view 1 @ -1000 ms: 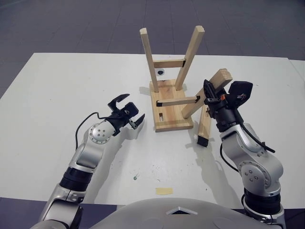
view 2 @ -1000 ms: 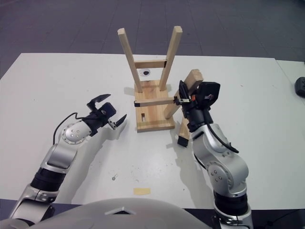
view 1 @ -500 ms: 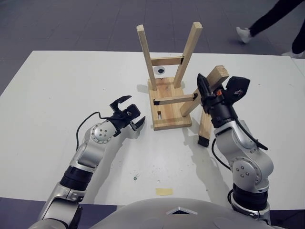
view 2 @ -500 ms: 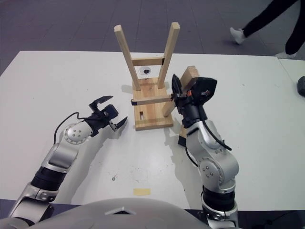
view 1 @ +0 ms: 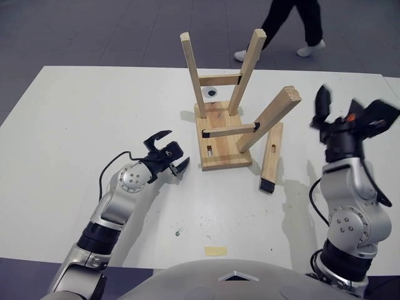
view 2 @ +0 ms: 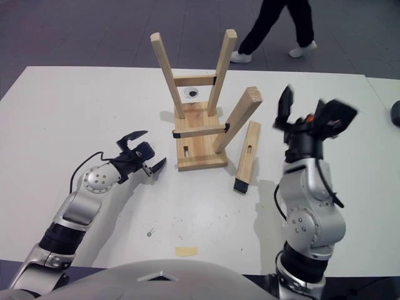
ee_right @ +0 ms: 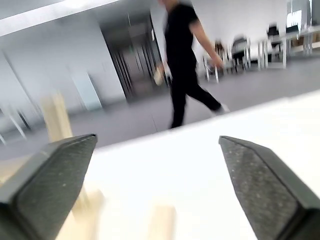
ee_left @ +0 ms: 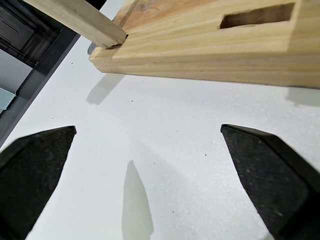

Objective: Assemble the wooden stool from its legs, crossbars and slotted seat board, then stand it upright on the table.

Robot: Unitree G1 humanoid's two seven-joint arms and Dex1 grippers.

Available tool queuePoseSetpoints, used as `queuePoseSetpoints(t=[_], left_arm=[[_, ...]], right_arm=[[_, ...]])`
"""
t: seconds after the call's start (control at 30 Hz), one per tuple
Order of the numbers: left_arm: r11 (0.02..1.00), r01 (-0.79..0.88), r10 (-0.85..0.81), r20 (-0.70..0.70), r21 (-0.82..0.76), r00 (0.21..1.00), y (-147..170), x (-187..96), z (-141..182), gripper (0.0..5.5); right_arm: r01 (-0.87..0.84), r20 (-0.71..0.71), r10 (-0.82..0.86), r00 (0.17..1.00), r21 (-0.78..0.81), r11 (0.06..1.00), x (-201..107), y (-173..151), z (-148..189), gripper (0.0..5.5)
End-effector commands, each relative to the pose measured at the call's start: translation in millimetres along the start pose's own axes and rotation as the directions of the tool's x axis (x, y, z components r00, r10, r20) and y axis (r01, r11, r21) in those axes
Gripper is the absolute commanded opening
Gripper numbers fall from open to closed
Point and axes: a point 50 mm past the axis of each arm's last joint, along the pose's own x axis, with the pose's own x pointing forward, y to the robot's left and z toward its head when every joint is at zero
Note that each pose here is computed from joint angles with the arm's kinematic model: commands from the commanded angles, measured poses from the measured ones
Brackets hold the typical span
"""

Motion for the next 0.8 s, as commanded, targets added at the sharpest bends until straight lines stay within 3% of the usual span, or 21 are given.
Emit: queuePoseSetpoints(t=[0.03,0.33,0.47,0.8], left_arm=[[1.000,0.007,-0.008,-0.043,-0.004,0.999,-3,-3,-7,5.40],[0.999,0.034,-0.034,-0.052,-0.001,0.998,-9,-4,-8,5.40],[1.000,0.026,-0.026,-0.063,-0.001,0.998,-8,-5,-11,5.40],[1.000,0.024,-0.024,-0.062,-0.009,0.998,-7,-4,-10,5.40]], right_arm=[[0.005,-0.302,-0.021,0.953,-0.055,0.998,-9,-10,-53,5.31],[-0.125,-0.446,0.076,0.892,-0.083,0.989,-15,15,-68,5.38],[-0.090,-0.504,0.037,0.863,-0.082,0.993,-17,13,-76,5.38],[-0.081,-0.550,-0.008,0.835,-0.137,0.987,-20,9,-77,3.71]])
